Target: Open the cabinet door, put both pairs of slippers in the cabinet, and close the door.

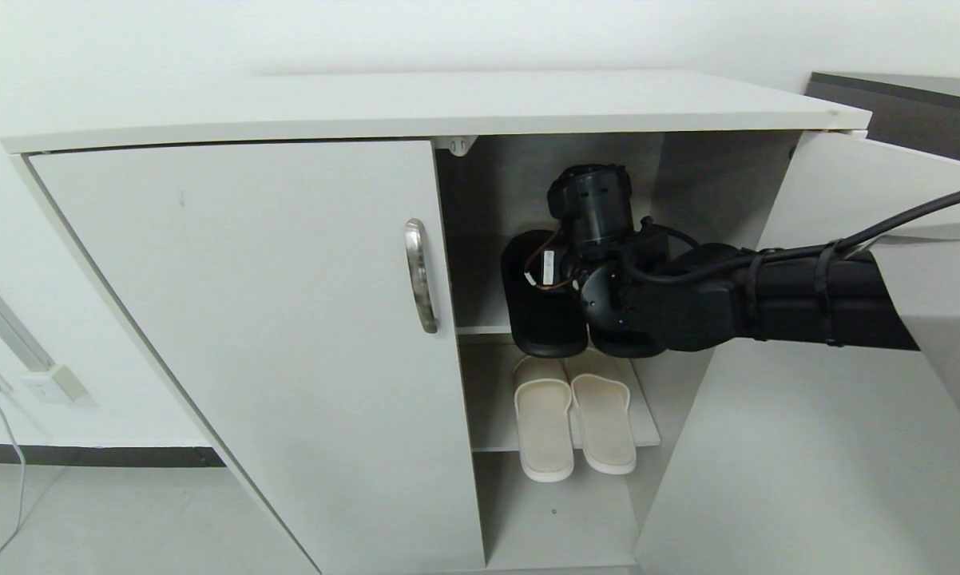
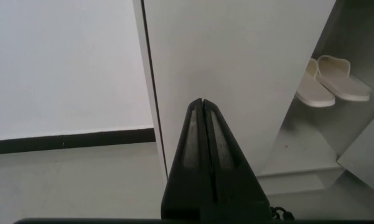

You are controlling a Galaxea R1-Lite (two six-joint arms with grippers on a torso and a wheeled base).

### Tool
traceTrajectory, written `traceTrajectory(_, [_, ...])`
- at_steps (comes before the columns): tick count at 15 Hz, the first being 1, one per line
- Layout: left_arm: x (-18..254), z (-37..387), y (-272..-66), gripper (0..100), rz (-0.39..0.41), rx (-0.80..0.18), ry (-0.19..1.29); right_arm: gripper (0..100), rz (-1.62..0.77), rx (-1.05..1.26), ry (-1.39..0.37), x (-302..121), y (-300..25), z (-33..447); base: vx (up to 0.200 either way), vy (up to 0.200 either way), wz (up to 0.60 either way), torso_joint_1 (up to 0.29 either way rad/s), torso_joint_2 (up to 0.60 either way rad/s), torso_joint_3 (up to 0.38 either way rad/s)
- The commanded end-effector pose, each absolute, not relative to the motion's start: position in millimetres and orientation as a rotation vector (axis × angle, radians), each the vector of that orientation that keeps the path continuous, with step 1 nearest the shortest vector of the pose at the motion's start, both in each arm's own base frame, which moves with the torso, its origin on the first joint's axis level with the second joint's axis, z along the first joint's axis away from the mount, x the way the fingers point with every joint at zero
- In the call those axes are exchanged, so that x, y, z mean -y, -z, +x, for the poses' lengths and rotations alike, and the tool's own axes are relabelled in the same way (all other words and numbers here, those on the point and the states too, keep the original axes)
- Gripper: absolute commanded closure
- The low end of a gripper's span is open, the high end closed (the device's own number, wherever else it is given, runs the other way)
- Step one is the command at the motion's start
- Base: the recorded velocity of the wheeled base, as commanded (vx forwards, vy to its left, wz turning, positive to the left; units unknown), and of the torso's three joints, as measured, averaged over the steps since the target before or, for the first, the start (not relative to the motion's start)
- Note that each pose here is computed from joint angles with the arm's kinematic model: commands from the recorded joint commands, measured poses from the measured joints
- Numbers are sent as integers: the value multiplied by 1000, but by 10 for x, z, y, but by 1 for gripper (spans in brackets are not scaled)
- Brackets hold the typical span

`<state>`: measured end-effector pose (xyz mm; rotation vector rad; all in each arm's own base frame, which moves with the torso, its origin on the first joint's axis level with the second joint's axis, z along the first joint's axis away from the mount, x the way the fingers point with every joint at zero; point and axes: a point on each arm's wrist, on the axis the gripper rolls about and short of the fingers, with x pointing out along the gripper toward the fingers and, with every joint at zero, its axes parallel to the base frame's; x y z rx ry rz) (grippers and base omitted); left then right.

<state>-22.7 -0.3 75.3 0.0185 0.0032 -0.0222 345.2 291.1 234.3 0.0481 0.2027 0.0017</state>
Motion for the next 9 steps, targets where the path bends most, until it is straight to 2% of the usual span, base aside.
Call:
traceTrajectory(1, [3, -227, -754, 100, 18, -3, 22, 100, 47, -204, 0, -2912, -2330, 3462, 0, 0, 0, 0, 0, 0])
traceTrajectory(3, [3, -227, -754, 100, 18, -3, 22, 100, 46, -205, 0, -2912, -2329, 3462, 0, 0, 0, 0, 0, 0])
traceTrajectory(4, [3, -227, -754, 100, 18, -3, 23, 0, 44, -206, 2, -2911, -2324, 3462, 0, 0, 0, 0, 0, 0])
traceTrajectory(9, [3, -227, -754, 100, 18, -3, 22, 0, 32, -218, -12, -2893, -2364, 3282, 0, 0, 0, 0, 0, 0])
